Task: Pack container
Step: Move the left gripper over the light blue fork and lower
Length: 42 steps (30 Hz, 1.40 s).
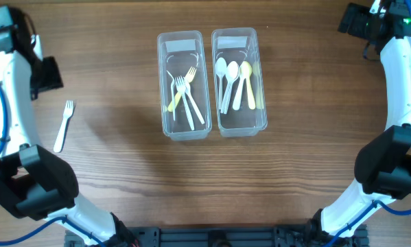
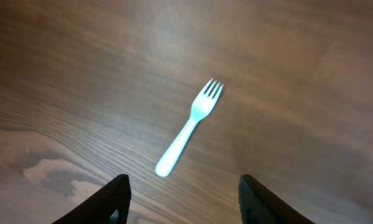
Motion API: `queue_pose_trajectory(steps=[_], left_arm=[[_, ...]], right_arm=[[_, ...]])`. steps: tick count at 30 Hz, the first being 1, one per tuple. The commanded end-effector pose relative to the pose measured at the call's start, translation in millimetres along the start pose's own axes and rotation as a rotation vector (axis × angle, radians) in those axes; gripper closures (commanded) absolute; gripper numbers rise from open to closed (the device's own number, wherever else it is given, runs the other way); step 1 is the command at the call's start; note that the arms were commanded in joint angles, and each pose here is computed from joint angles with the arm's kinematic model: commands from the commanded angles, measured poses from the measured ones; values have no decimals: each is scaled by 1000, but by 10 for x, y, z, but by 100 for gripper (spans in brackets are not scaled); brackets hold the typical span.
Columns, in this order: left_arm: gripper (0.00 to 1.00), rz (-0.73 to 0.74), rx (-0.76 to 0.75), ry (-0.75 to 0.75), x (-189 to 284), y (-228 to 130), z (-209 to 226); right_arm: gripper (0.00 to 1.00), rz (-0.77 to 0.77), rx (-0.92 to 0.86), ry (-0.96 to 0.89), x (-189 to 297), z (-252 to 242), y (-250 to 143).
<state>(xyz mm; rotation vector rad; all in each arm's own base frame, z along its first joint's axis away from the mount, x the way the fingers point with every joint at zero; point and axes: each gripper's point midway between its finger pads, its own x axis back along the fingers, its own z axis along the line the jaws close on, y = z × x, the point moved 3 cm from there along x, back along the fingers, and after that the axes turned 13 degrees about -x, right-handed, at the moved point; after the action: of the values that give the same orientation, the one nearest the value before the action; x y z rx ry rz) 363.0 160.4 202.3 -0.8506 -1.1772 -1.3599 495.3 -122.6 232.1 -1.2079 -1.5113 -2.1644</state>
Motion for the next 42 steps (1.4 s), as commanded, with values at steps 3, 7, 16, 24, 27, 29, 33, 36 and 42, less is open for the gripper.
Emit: queue_pose_trajectory(steps=[3,7,16,24,27,29,33,36,42], left_arm=[[40,65,-141,-117,-300,-264,1],[41,80,-210,-193,-547,-410,-66],[49,80,-301,-206,-1051,-640,-118],[37,56,-299,-192,-1237,-619,-144],[36,60,-307,-195,-1340,-601,-154],[38,68,-326,-201,-1407,-608,-168],[40,90,-327,-220,-1542,-631,-210],[41,105,-328,-236,-1615,-656,-239],[42,117,-328,-253,-1755,-666,-280]], right_arm=[[0,-22,4,0,64,19,48],[0,-22,4,0,64,19,48],[0,-22,4,0,64,19,48],[0,-22,4,0,64,19,48],[0,-22,4,0,64,19,48],[0,-22,4,-1,64,18,48],[0,-22,4,0,64,19,48],[0,-22,4,-1,64,18,48],[0,-22,4,0,64,19,48]])
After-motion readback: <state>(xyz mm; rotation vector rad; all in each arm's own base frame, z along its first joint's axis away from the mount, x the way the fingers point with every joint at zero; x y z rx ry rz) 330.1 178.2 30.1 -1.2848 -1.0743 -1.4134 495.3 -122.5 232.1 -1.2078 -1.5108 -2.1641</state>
